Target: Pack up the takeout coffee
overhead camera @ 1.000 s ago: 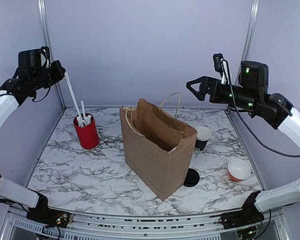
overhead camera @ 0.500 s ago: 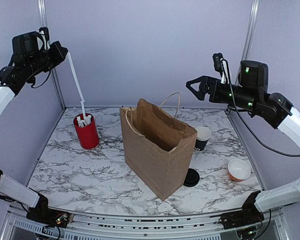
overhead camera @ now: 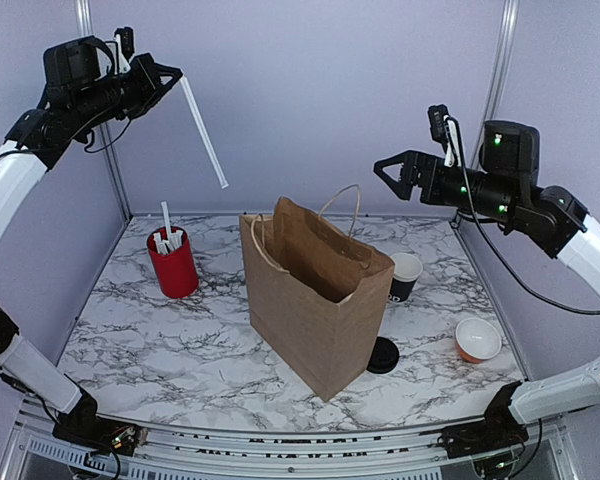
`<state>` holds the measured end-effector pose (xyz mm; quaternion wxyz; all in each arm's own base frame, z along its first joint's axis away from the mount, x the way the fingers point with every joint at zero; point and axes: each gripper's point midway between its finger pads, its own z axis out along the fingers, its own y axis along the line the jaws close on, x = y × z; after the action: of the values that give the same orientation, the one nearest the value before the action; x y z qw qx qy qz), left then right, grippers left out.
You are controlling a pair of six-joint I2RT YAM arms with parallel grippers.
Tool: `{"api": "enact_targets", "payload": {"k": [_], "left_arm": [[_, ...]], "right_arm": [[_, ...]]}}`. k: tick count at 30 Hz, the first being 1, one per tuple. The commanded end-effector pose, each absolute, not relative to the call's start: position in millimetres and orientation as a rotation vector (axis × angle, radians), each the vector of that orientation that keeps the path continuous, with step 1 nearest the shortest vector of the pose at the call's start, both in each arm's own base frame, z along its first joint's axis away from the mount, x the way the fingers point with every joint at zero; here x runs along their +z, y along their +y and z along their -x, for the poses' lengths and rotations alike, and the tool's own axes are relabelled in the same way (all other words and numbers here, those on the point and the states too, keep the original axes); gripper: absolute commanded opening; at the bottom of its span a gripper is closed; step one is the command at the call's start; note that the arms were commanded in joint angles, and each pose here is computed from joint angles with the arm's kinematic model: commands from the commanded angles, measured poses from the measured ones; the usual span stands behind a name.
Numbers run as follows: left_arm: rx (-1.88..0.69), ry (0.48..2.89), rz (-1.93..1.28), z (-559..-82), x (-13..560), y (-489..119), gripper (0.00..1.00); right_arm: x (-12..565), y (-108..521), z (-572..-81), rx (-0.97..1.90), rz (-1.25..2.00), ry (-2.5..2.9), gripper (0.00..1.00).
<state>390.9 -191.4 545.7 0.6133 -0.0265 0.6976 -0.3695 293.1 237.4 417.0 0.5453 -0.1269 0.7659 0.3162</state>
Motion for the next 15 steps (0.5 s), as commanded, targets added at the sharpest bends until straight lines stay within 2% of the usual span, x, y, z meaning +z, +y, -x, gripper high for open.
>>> {"api": "enact_targets", "payload": {"k": [1,15], "left_arm": [[-0.993,1.575,-0.021,-378.4,562.0,-221.9,0.0],[-1.167,1.53,-0.182,-334.4,584.6,-282.3,0.0]], "right_arm": [[438.5,230.3,-290.8,0.76,0.28,1.748,1.0],[432.7,229.9,-291.5,0.757,0.274,1.758,1.0]]}}
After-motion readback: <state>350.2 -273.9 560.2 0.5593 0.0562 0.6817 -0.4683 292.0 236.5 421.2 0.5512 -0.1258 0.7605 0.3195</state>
